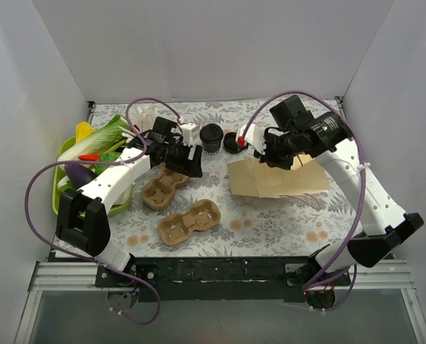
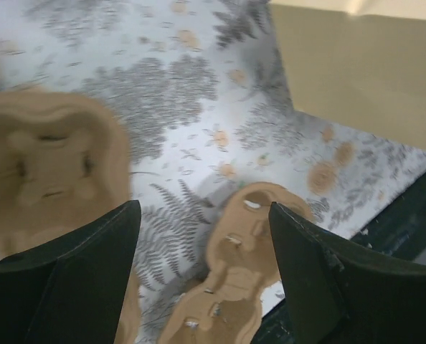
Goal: Pack the takeout coffee
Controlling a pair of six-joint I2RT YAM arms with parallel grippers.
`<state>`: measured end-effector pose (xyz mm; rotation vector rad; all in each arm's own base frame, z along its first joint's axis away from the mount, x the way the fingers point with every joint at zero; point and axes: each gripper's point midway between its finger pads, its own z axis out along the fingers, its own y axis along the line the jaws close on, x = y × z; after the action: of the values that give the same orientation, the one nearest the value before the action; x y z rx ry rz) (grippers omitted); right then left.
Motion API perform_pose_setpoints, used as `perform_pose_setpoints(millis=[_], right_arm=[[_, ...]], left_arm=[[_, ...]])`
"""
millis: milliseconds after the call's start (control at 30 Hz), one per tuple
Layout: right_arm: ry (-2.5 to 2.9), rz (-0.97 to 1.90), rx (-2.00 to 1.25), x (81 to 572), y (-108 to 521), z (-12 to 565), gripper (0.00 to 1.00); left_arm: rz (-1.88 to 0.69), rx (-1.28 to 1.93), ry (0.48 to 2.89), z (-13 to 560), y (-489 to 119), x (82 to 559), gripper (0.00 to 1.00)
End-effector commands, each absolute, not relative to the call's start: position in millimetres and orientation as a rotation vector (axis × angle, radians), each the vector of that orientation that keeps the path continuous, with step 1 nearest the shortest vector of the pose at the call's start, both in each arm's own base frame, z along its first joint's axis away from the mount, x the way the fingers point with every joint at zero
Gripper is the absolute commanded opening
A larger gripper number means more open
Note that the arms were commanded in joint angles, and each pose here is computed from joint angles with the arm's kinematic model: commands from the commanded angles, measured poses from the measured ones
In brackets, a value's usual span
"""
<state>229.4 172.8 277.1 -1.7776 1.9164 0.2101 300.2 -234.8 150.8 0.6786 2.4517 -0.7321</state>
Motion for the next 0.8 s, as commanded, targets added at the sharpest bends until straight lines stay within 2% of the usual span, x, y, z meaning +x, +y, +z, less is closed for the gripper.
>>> perform_pose_setpoints(millis=[0, 300, 433, 633, 767], right_arm=[[1.946, 0.237, -1.647, 253, 196, 296, 0.01], [1.946, 0.157, -1.61, 265, 196, 307, 0.01], [1.928, 0.182, -1.512, 245, 185, 329, 0.01], [1.954, 0.183, -1.549, 211, 160, 307, 0.01], [1.953, 0.175, -1.558, 208, 156, 305, 0.01]], left_arm=[[-0.612, 0.549, 2.352, 185, -204, 320, 0.73], [-0.618, 0.561, 2.325, 196, -202, 314, 0.73], [-0.608, 0.56, 2.31, 200, -202, 317, 0.73], [-0.633, 0.556, 2.32, 194, -206, 323, 0.73], [-0.685, 0.555, 2.335, 190, -215, 325, 0.73]])
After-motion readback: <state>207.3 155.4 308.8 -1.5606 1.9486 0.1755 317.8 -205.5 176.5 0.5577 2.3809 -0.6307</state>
